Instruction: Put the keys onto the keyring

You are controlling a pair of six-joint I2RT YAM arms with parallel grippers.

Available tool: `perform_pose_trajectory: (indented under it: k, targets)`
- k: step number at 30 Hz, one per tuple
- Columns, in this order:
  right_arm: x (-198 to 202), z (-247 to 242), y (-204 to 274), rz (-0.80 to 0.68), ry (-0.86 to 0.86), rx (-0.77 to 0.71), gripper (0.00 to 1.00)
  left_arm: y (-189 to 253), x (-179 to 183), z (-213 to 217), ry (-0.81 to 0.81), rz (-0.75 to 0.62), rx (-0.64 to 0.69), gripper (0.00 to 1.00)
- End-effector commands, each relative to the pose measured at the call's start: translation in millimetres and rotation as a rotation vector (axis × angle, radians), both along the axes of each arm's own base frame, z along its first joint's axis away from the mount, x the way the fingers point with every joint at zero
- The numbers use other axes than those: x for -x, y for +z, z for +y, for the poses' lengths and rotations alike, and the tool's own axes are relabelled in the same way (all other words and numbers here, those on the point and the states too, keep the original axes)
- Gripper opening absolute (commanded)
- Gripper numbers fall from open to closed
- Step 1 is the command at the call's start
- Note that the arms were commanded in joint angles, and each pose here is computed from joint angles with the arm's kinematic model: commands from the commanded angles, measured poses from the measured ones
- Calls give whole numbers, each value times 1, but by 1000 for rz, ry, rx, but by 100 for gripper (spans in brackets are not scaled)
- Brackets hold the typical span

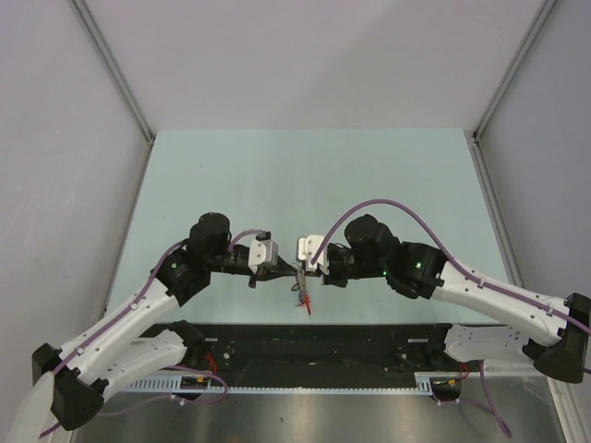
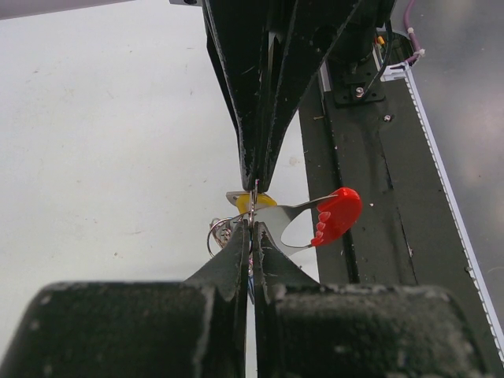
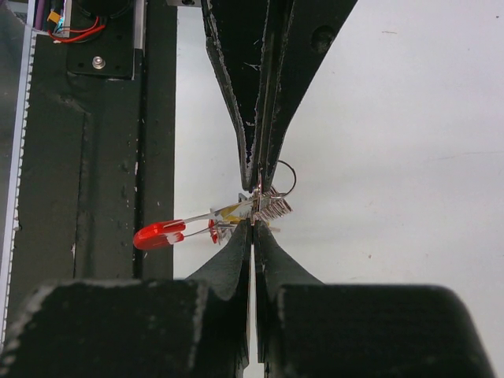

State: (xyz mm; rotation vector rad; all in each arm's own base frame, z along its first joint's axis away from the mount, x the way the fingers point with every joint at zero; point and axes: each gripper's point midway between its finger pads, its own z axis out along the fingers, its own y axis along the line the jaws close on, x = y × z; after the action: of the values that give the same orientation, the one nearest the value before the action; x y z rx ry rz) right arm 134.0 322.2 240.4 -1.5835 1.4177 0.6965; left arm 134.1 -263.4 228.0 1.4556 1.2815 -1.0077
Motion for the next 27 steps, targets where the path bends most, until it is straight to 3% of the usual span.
perform_pose_trajectory:
  k: [1, 27]
  targets:
    - [-4, 7, 27, -47, -2, -63, 0, 14, 4, -3, -49, -63, 50, 0]
    - [1, 3, 31, -36, -4, -76, 0, 13, 3, -3, -45, -61, 50, 0]
